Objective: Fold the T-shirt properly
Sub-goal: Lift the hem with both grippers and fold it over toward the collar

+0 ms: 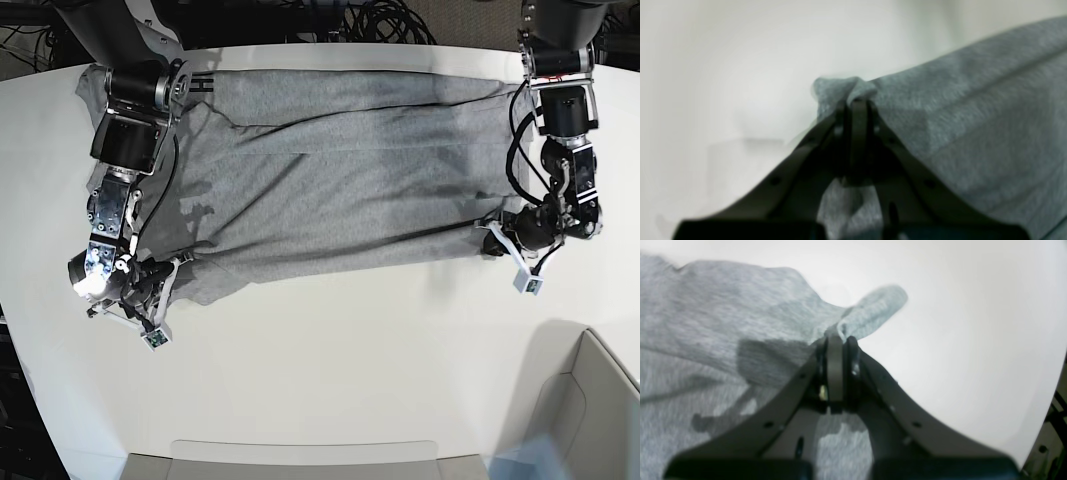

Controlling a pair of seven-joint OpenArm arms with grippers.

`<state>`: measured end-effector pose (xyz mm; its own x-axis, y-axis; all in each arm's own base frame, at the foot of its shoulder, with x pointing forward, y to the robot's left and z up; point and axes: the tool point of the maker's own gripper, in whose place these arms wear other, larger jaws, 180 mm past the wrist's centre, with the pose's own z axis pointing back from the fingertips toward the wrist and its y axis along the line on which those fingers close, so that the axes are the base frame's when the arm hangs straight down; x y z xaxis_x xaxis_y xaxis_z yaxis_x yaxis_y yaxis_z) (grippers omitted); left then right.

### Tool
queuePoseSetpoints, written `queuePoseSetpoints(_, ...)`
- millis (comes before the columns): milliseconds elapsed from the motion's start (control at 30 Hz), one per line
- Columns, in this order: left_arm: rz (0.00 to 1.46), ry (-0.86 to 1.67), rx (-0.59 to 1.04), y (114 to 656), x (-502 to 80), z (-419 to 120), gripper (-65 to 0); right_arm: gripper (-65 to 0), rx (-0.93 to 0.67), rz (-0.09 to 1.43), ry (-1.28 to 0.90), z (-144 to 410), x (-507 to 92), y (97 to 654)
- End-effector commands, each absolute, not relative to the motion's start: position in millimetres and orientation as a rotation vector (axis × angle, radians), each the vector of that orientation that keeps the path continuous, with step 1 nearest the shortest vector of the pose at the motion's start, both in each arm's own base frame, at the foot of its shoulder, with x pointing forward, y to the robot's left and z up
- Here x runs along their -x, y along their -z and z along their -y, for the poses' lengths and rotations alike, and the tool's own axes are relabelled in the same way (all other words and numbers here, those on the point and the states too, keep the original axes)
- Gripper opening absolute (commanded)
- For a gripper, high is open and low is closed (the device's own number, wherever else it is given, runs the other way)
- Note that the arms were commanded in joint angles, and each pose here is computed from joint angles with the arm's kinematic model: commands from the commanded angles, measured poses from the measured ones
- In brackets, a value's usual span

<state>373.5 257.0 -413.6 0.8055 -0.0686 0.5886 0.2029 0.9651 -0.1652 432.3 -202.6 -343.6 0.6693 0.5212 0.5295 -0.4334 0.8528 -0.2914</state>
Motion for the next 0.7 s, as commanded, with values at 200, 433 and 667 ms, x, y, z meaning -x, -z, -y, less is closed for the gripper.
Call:
queuePoseSetpoints(200, 0.692, 0.143, 0.138, 381, -363, -289, -65.0, -65.0, 0.206, 0.697, -0.561, 211, -421, 327)
queuePoseSetpoints(433, 0.681, 0.193, 0.117, 381, -343, -281, -65.0, -65.0, 0.261, 0.667, -0.557, 219, -400, 325)
queuePoseSetpoints(667, 0.744, 0.205, 0.072, 360, -331, -287, -65.0, -65.0, 0.356, 0.684, -0.546, 230, -388, 298)
